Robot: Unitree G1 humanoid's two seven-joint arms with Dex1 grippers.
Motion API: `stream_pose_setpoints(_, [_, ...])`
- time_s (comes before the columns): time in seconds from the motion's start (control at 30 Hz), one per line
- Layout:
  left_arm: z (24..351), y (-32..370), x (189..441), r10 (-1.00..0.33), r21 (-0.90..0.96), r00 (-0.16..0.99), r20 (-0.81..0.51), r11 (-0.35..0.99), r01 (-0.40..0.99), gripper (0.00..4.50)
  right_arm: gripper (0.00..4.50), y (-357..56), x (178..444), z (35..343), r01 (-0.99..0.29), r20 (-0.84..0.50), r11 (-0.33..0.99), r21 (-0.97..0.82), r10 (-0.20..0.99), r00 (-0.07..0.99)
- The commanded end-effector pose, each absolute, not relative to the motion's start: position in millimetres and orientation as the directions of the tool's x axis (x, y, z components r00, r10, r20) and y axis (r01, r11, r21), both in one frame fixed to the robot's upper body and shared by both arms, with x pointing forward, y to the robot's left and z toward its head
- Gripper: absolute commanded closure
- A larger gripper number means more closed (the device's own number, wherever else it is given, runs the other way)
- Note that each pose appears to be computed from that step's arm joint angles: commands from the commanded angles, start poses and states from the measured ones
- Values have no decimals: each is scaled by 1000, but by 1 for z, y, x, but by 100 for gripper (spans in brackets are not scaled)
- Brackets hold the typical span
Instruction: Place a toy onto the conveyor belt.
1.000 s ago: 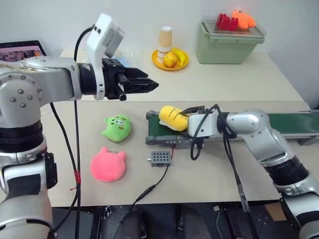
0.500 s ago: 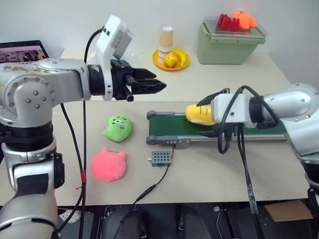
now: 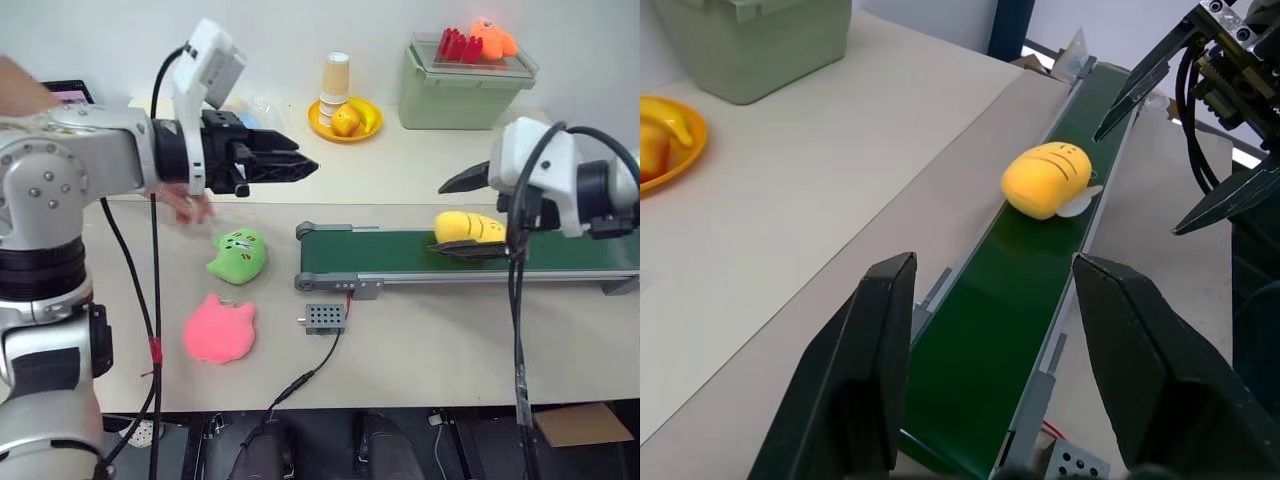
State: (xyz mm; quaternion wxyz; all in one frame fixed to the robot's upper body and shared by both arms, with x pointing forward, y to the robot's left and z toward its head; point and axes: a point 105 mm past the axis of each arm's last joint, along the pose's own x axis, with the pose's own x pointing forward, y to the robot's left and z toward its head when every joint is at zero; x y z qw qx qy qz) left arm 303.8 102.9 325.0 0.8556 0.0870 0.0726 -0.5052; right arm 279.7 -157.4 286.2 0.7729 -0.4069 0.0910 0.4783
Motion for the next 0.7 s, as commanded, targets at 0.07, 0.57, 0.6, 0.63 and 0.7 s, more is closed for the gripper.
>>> stream_pose_setpoints(0.07, [342, 105, 297, -854, 137, 488, -179, 470, 872, 186, 4, -160, 274, 299, -797, -481, 264, -544, 679, 554])
stream_pose_setpoints(0.57, [328, 118, 294, -826, 162, 527, -198, 503, 849, 186, 4, -167, 271, 295, -826, -345, 442, -350, 759, 552])
stream_pose_setpoints(0.6, [327, 119, 294, -820, 170, 536, -198, 510, 843, 186, 4, -169, 272, 293, -824, -341, 452, -341, 758, 556])
stream_pose_setpoints(0.63, [326, 121, 295, -815, 179, 546, -195, 518, 836, 186, 4, -171, 273, 293, -822, -339, 461, -336, 755, 562])
stream_pose_setpoints(0.7, [324, 125, 298, -803, 176, 567, -185, 540, 823, 186, 4, -173, 275, 291, -817, -338, 472, -331, 750, 569])
